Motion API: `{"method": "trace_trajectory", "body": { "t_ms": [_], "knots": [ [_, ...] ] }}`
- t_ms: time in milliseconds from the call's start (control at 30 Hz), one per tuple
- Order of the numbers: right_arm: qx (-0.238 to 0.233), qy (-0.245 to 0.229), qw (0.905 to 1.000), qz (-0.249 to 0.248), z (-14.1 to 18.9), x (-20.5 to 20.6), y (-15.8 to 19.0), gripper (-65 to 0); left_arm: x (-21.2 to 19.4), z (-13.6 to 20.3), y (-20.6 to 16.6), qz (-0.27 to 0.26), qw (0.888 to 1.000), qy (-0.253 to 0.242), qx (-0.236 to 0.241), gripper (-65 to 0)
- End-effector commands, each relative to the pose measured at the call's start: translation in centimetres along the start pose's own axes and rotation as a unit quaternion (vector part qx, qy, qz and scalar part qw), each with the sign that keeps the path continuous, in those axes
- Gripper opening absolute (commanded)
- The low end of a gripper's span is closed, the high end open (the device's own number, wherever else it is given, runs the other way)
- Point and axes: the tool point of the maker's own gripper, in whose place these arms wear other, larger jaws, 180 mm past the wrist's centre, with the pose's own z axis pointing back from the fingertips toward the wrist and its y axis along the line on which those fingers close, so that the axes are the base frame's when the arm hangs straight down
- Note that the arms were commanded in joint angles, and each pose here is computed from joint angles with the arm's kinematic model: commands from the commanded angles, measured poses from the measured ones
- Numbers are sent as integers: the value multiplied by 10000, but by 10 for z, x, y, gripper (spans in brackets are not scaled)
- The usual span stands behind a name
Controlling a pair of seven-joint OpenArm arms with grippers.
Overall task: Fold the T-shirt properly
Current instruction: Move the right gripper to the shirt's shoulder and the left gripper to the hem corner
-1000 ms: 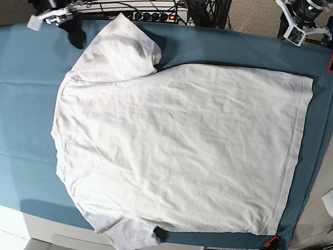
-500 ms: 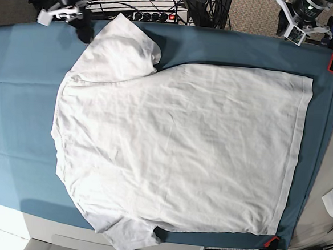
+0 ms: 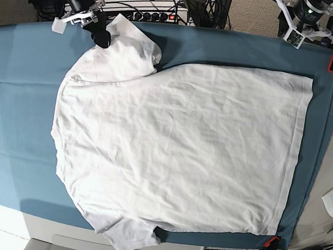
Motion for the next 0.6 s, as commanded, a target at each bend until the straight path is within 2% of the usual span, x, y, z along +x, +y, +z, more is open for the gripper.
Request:
{"method": "trace_trajectory", "body": {
  "t_ms": [0, 100, 167, 367, 467, 567],
  "knots": [
    [-111, 123, 9998, 101, 5, -2, -4, -510, 7, 1, 2, -1, 9999, -102, 19, -467],
    [-177, 164, 9996, 112, 8, -2, -7, -613, 18, -3, 13, 167, 9993, -234, 222, -467],
    [-203, 190, 9995, 127, 9, -2, -9, -650, 26, -6, 24, 384, 9982, -306, 348, -467],
    [-227, 225, 9994, 140, 12, -5, -10, -650, 49, -4, 77, 1039, 9890, -720, 766, -467],
    [-233, 223, 9994, 157, 12, -5, -10, -650, 48, -5, 115, 1469, 9801, -826, 1048, -467],
    [-300, 274, 9988, 264, 13, -4, -13, -650, 47, -5, 151, 2015, 9682, -980, 1113, -467]
  ]
}}
